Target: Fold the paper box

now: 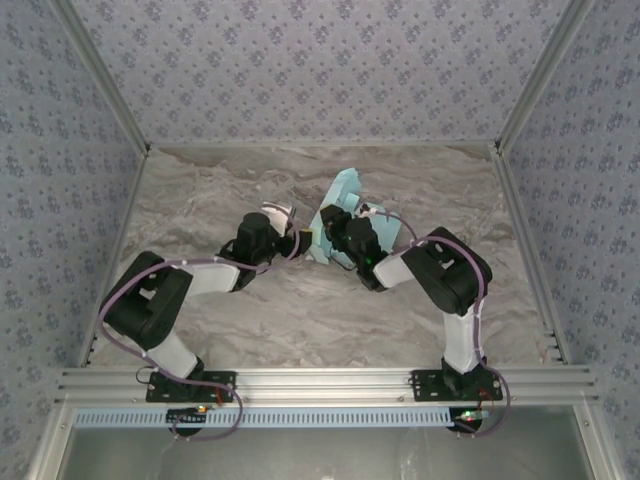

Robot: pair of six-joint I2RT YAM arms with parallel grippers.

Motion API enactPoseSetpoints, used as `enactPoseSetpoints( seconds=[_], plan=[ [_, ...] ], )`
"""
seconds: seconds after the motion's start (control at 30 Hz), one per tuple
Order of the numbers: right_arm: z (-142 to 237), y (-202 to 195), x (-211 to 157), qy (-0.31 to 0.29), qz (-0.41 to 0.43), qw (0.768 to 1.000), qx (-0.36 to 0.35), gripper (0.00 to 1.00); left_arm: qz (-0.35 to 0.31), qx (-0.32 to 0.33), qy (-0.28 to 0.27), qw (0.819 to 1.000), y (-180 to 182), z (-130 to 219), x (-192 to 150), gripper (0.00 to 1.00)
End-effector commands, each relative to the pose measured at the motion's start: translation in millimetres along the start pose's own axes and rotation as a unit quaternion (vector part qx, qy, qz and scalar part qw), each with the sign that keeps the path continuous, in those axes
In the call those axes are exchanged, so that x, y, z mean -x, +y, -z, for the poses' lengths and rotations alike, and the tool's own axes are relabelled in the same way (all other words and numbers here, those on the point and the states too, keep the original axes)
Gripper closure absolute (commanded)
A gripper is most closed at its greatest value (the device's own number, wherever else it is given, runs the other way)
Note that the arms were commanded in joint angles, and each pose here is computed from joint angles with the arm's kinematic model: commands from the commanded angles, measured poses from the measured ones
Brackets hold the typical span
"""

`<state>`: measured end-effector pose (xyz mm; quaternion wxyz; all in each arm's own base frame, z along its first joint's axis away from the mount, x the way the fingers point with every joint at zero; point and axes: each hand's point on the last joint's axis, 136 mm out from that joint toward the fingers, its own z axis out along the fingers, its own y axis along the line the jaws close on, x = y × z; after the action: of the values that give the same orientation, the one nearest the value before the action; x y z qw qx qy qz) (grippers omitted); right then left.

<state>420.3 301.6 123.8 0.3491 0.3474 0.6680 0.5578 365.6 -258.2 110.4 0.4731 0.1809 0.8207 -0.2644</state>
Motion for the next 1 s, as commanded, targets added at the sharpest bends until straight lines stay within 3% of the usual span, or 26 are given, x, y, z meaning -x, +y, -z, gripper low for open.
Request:
enactPoseSetpoints(
  seconds=[0.0, 0.2, 0.53, 0.73, 0.83, 0.97],
  plan=[
    [0, 9, 3, 0.006, 0.009, 1.0, 0.011, 0.75, 0.009, -0.023, 0.046, 0.999, -7, -3, -10, 0.35],
    [0, 12, 1, 0.014, 0.008, 1.0, 0.015, 0.72, 0.013, -0.053, 0.092, 0.994, -17, -8, -15, 0.35],
    [-1, 21, 3, 0.019, 0.012, 0.999, 0.03, 0.87, 0.087, -0.116, 0.12, 0.982, -26, -10, -7, 0.35],
    [-1, 27, 8, 0.013, 0.011, 0.999, 0.039, 0.89, 0.12, -0.123, 0.08, 0.982, -31, 16, 12, 0.29],
    [-4, 34, 8, 0.013, 0.012, 0.999, 0.049, 0.89, 0.124, -0.107, 0.073, 0.984, -28, 27, 16, 0.27],
    [-7, 40, 2, 0.016, 0.016, 0.998, 0.055, 0.89, 0.119, -0.048, 0.105, 0.986, -9, 26, 5, 0.3]
  ],
)
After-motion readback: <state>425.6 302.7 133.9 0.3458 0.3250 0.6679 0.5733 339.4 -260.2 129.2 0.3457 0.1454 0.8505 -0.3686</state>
